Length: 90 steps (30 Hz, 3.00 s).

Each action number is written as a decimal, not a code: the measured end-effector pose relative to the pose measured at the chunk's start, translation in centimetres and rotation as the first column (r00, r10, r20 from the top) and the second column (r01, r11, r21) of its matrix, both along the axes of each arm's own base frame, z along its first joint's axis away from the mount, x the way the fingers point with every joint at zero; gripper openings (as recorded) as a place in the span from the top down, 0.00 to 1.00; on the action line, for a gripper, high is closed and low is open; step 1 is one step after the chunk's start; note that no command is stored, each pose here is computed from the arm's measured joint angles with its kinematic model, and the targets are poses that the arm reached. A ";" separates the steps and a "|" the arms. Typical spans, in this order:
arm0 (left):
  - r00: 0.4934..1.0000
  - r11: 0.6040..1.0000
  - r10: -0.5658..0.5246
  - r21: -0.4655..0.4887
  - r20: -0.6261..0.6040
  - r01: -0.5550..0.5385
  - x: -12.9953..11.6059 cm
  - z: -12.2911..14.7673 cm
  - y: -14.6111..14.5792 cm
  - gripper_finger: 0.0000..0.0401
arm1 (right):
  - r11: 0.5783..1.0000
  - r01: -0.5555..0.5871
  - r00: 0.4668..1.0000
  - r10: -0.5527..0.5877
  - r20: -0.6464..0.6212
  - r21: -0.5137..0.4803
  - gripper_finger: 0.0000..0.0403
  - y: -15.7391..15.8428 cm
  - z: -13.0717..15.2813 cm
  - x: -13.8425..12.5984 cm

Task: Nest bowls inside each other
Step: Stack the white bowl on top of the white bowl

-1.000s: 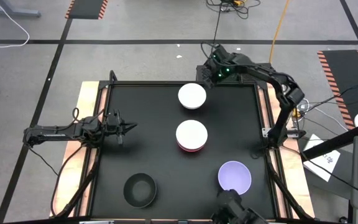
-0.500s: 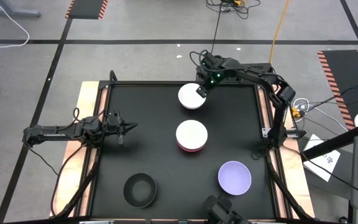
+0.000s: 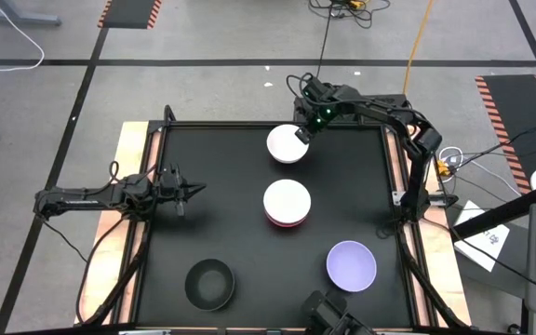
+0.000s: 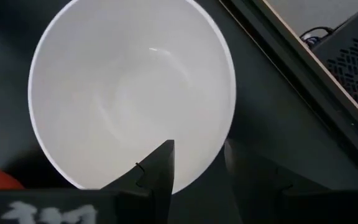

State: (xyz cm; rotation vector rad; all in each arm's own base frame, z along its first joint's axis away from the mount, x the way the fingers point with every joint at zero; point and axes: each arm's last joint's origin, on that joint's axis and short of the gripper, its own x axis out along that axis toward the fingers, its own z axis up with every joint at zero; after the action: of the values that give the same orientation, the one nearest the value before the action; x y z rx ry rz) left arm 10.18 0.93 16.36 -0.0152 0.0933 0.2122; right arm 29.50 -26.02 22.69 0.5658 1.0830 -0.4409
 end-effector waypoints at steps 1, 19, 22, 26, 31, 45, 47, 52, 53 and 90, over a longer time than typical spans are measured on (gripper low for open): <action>1.000 1.000 0.000 0.000 0.000 0.000 0.0 0.0 0.0 0.99 | 1.000 -0.002 1.000 0.002 0.000 0.000 0.67 0.1 0.0 0.0; 1.000 1.000 -0.009 0.016 -0.011 0.009 0.0 -0.1 0.0 0.99 | 0.999 -0.004 0.998 0.007 -0.058 0.051 0.67 -0.9 -3.6 1.1; 1.000 1.000 -0.009 0.017 -0.023 0.009 0.1 -0.1 0.0 0.99 | 0.999 -0.017 0.999 0.018 -0.029 0.028 0.67 -0.8 -2.3 1.3; 0.999 1.000 -0.003 0.017 -0.033 0.003 0.2 -0.2 0.0 0.99 | 0.999 -0.040 0.999 0.040 -0.019 0.017 0.67 -0.3 -1.4 1.9; 1.000 1.000 -0.001 0.016 -0.029 0.002 0.2 -0.2 0.0 0.99 | 0.998 -0.064 0.998 0.064 -0.014 0.010 0.67 0.1 -1.2 2.4; 1.000 1.000 0.001 0.014 -0.020 -0.001 0.2 -0.1 0.0 0.99 | 0.995 -0.094 0.995 0.095 -0.016 0.017 0.67 1.2 -1.2 3.3; 1.000 1.000 0.001 0.015 -0.020 -0.001 0.2 -0.1 0.0 0.99 | 0.994 -0.107 0.994 0.107 -0.015 0.017 0.67 1.6 -1.2 3.5; 1.000 1.000 0.000 0.016 -0.020 0.000 0.2 -0.1 0.0 0.99 | 0.991 -0.131 0.991 0.131 -0.008 0.012 0.67 2.4 -1.2 4.3; 1.000 1.000 0.001 0.016 -0.020 0.000 0.2 -0.1 0.0 0.99 | 0.991 -0.133 0.991 0.133 -0.006 0.009 0.67 2.5 -1.2 4.3; 0.999 0.999 0.004 0.039 -0.034 -0.003 0.2 -0.2 0.0 0.99 | 0.972 -0.233 0.972 0.232 -0.031 -0.024 0.98 0.9 -2.5 5.5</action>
State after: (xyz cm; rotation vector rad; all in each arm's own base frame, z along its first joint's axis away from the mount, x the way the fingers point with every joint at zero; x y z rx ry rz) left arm 10.34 0.96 16.16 0.0268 0.1232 0.2179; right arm 34.97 -25.09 20.14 0.4031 1.1535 -0.2588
